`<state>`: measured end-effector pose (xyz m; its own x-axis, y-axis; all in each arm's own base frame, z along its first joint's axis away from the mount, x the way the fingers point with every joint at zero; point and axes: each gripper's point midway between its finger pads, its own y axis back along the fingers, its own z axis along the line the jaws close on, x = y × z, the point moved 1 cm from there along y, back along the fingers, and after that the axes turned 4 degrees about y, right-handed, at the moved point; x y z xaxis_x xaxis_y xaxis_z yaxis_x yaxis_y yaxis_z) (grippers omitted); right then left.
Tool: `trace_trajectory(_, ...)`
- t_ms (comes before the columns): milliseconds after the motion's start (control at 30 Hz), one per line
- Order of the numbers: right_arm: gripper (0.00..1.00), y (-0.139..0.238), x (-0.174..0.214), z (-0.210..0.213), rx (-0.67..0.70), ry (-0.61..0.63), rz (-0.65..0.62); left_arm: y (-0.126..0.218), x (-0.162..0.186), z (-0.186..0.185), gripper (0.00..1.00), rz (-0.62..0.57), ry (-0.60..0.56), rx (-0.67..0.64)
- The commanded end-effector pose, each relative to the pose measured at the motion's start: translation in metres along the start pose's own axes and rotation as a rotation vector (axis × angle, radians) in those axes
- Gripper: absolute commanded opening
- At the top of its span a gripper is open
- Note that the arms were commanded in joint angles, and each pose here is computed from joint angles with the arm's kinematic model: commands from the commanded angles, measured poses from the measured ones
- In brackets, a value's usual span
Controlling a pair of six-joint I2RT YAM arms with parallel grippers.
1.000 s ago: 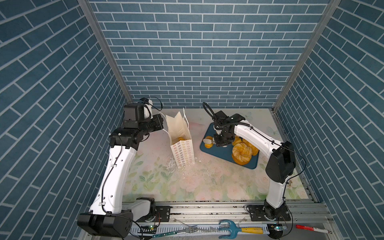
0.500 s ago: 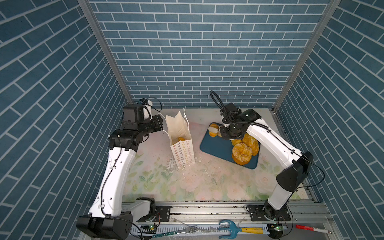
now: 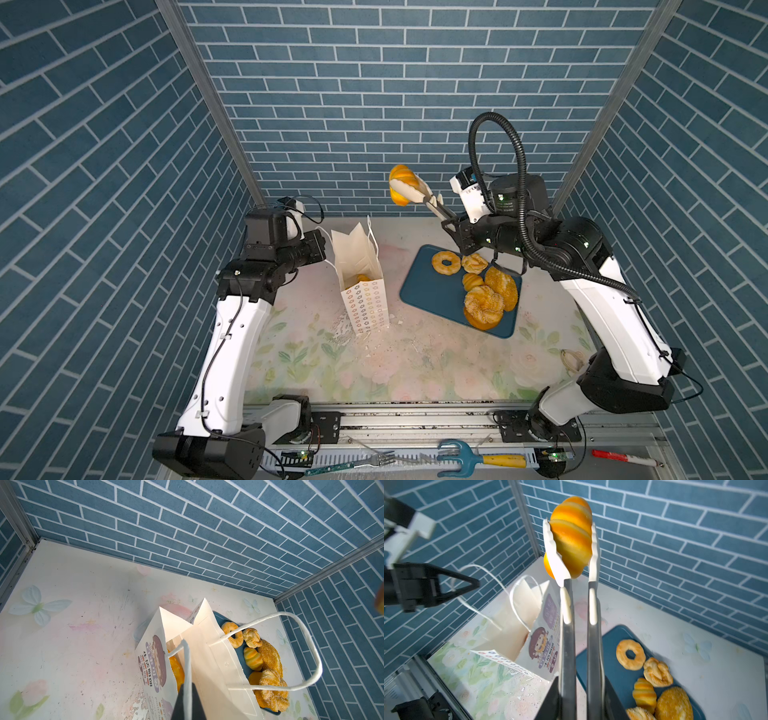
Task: Place the fake bread into the paper bag
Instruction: 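Lift the striped bun with the tongs and carry it over the bag, then open the tongs to drop the striped bun into the bag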
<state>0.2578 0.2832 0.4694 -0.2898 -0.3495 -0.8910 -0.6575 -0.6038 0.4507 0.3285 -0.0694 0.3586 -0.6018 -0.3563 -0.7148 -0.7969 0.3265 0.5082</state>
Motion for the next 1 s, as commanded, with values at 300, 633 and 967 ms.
trace_trajectory(300, 0.29, -0.020, 0.000, 0.085, -0.188, 0.260, -0.006, 0.006, 0.001, 0.002, 0.00, -0.013, 0.002, -0.010)
trace_trajectory(633, 0.29, -0.038, 0.046, 0.090, -0.169, 0.295, 0.201, 0.009, 0.000, 0.001, 0.00, -0.021, 0.003, -0.006)
trace_trajectory(967, 0.30, -0.056, 0.077, 0.094, -0.185, 0.334, 0.361, 0.010, 0.000, 0.000, 0.00, -0.021, 0.000, -0.003)
